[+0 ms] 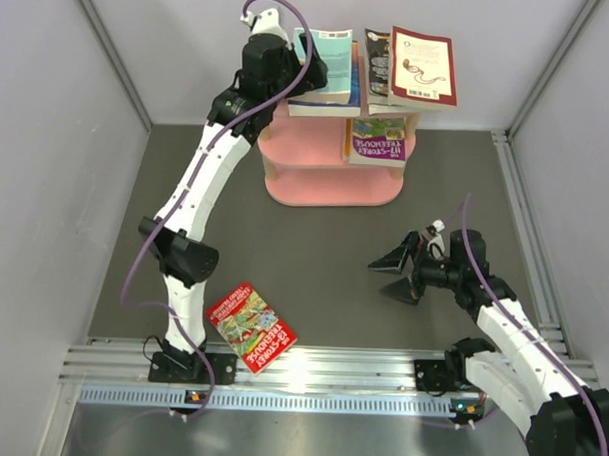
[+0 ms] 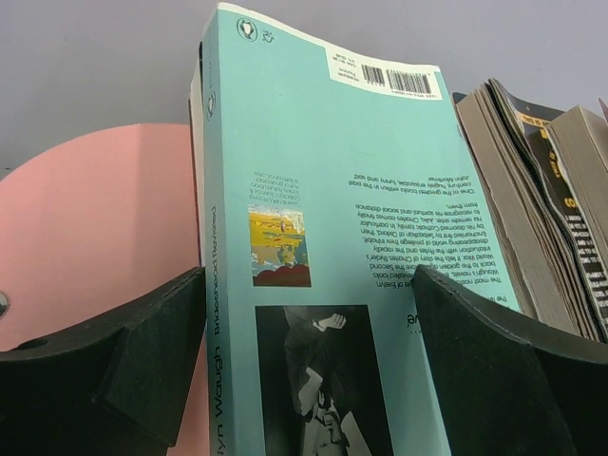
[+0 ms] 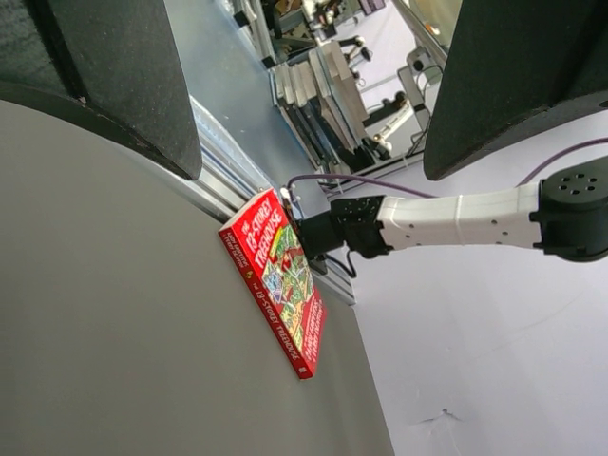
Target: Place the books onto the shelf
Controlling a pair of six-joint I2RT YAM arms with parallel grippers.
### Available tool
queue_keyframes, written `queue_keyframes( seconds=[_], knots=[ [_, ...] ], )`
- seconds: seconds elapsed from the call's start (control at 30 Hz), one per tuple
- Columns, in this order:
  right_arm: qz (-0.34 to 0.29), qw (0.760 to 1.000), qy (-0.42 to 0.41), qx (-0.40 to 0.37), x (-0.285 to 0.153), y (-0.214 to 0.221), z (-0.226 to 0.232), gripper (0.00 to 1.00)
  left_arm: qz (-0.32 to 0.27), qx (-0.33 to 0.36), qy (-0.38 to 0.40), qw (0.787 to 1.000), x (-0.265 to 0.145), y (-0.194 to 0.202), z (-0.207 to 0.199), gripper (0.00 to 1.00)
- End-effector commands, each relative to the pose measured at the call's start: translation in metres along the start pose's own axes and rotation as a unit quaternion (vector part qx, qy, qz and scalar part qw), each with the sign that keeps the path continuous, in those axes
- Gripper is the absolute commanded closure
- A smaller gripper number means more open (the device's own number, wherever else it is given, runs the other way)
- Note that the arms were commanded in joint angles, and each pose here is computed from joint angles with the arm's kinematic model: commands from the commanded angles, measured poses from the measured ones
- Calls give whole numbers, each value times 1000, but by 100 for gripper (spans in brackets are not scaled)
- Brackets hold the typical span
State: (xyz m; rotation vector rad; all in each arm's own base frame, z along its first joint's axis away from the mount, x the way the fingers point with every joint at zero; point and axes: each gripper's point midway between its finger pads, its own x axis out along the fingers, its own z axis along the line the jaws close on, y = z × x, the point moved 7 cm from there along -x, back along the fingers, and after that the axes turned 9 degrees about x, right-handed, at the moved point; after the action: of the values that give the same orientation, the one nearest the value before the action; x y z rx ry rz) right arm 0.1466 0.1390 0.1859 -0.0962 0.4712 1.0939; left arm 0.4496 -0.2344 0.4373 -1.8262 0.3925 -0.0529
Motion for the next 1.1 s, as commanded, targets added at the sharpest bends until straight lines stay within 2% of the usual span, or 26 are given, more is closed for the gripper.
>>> queue_keyframes(
  seconds=[0.0, 0.17, 0.33, 0.43, 0.5, 0.53, 0.57, 0.6, 0.63, 0.67, 0.73, 0.77, 0.8, 0.83, 0.9, 0.93, 0.97, 1.07],
  knots=[
    [-6, 1000, -19, -16, -1, -1, 6, 0, -44, -3, 4, 999, -16, -24, -12, 8],
    [2, 1000, -21, -21, -2, 2, 6, 0, -99, 12, -45, 994, -47, -56, 1, 1],
    [5, 999, -23, -35, -2, 4, 8, 0, -157, 1, -76, 985, -86, -93, 13, 1],
    [3, 998, -19, -60, -2, 3, 16, 0, -158, 1, -76, 985, -116, -104, 16, 1],
    [0, 997, -15, -72, -3, 2, 23, 0, -130, -4, -90, 987, -127, -91, 22, 1],
    [3, 997, -6, -72, -1, 2, 23, 0, -122, -8, -109, 986, -152, -90, 31, 1],
    [9, 997, -2, -75, 0, 3, 25, 0, -78, -12, -131, 988, -148, -60, 40, 1],
    [12, 997, 4, -77, 1, 3, 26, 0, -59, -18, -147, 987, -156, -46, 48, 1],
    [17, 996, 16, -85, 4, 2, 30, 0, -67, -38, -150, 986, -188, -45, 54, 1],
    [20, 995, 20, -93, 6, 3, 34, 0, -11, -52, -175, 983, -183, 1, 67, 1],
    [31, 993, 33, -110, 17, 6, 41, 0, 2, -84, -174, 981, -217, 25, 77, 1],
    [37, 991, 32, -121, 24, 7, 44, 0, 50, -110, -198, 973, -217, 67, 88, 1],
    [55, 989, 44, -131, 37, 12, 47, 0, 87, -122, -212, 966, -228, 91, 94, 1],
    [65, 987, 48, -141, 44, 16, 48, 0, 100, -141, -215, 961, -247, 104, 99, 1],
    [90, 979, 56, -171, 65, 29, 51, 0, 175, -183, -241, 937, -260, 161, 110, 1],
    [101, 975, 70, -185, 81, 28, 51, 0, 180, -199, -235, 934, -274, 171, 112, 1],
    [109, 969, 83, -205, 93, 36, 49, 0, 210, -207, -253, 921, -279, 200, 121, 1],
    [124, 957, 112, -238, 127, 37, 42, 0, 267, -218, -267, 900, -299, 244, 130, 1]
  ],
)
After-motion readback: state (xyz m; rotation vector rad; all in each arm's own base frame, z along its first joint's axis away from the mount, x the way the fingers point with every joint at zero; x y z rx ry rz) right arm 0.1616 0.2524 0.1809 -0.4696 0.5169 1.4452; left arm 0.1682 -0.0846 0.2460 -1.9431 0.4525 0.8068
